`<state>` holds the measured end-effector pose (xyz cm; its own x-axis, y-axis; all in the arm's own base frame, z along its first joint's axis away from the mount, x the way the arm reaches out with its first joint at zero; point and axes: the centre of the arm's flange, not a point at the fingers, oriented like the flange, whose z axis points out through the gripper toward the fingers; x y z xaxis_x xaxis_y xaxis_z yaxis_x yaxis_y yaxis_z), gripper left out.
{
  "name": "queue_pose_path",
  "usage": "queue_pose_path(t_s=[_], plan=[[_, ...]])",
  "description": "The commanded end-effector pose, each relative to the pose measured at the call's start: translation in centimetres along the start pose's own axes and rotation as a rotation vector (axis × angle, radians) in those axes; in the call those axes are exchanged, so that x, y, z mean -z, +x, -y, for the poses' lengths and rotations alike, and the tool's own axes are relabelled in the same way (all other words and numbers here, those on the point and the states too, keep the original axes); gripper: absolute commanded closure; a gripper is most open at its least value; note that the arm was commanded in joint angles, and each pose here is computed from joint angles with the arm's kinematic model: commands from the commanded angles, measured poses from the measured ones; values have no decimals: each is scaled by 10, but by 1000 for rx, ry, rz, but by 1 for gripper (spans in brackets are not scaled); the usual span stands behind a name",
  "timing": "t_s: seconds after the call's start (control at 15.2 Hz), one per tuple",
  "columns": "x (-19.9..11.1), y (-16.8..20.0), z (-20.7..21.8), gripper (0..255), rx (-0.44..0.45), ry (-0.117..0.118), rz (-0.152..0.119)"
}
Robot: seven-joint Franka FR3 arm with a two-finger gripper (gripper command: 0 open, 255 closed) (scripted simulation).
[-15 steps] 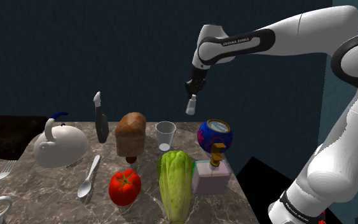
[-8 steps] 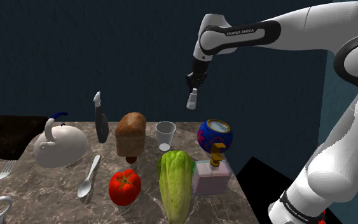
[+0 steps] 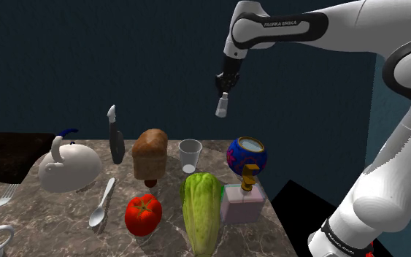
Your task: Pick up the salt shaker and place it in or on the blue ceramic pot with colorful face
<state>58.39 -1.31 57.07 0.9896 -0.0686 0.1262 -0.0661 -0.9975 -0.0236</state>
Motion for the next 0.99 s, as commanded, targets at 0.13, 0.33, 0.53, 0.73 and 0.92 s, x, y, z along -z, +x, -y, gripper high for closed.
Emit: queue_pose_path(t_s=[0.13,0.33,0.53,0.73,0.92], plan=[[21,2,1,255,0,0,0],[32,-9,2,255,0,0,0],[47,-46,5,255,0,0,0],[63,-82,8,255,0,0,0],[78,-119,10,255,0,0,0]])
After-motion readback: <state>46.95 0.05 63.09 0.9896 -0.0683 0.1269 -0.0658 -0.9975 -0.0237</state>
